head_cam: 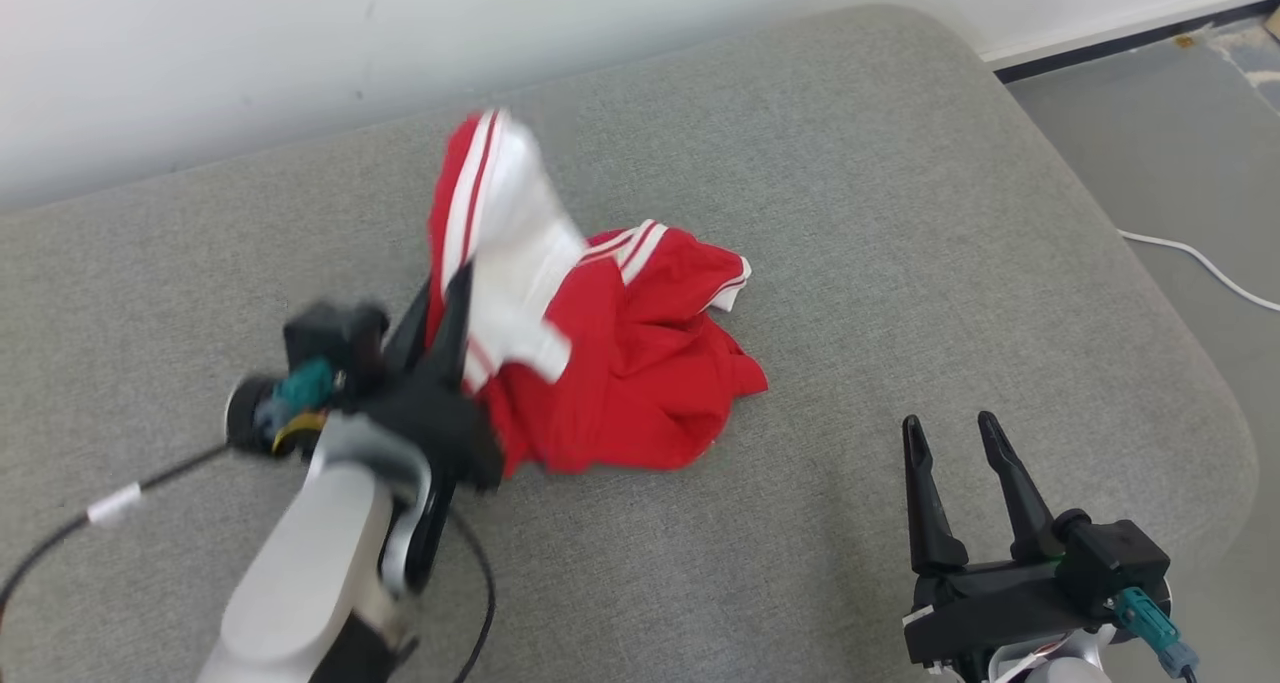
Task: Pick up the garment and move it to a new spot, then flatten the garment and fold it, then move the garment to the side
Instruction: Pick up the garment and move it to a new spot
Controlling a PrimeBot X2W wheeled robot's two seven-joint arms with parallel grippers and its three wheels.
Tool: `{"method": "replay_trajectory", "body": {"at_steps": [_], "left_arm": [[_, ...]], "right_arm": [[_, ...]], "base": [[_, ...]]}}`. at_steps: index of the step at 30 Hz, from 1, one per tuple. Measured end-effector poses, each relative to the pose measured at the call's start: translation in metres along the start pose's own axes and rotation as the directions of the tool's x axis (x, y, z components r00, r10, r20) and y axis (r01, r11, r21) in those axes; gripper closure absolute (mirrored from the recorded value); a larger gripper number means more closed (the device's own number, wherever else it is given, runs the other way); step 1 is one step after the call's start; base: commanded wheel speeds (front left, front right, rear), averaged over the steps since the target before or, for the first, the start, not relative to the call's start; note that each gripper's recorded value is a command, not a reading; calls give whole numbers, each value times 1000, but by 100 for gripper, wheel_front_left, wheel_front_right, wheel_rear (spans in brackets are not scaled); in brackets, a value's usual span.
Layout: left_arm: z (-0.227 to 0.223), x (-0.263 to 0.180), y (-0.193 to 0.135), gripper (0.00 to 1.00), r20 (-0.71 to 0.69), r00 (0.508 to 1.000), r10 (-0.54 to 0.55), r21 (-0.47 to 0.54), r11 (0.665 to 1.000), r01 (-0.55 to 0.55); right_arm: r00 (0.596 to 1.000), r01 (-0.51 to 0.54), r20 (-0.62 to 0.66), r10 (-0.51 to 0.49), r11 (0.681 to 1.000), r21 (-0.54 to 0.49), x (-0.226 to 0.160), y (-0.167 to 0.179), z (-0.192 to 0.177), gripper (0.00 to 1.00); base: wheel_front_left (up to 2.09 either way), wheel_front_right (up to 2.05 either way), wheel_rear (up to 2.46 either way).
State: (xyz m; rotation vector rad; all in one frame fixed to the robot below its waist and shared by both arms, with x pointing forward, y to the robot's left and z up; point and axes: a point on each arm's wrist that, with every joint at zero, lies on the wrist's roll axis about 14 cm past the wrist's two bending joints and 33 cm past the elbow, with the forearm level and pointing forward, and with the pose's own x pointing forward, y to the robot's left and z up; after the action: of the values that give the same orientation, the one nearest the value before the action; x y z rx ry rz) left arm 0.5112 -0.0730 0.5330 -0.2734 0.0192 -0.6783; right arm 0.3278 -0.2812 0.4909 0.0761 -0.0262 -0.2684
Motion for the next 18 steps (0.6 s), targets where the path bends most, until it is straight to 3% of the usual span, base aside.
{"method": "replay_trajectory", "body": {"at_steps": [3,4,5,10,18], "left_arm": [[-37,-26,25,100,-93,993,73,17,997,-72],[-46,-33,32,44,-116,989,92,29,996,-89],[-52,-40,37,0,-131,986,104,43,994,-99],[-43,-52,48,0,-85,986,147,50,989,-143],[28,-81,68,0,127,968,217,107,967,-231]], "right_arm": [[1000,-3,0,3,1000,-3,2,1,0,0],[1000,-8,-1,8,1000,-4,3,2,-1,0],[1000,-12,-2,12,1000,-7,4,3,-1,0],[999,-45,-1,45,999,-9,9,14,-2,0],[996,-85,16,85,996,-6,8,26,1,0]], "base": [[0,0,0],[0,0,0],[0,0,0],[0,0,0],[0,0,0]]}}
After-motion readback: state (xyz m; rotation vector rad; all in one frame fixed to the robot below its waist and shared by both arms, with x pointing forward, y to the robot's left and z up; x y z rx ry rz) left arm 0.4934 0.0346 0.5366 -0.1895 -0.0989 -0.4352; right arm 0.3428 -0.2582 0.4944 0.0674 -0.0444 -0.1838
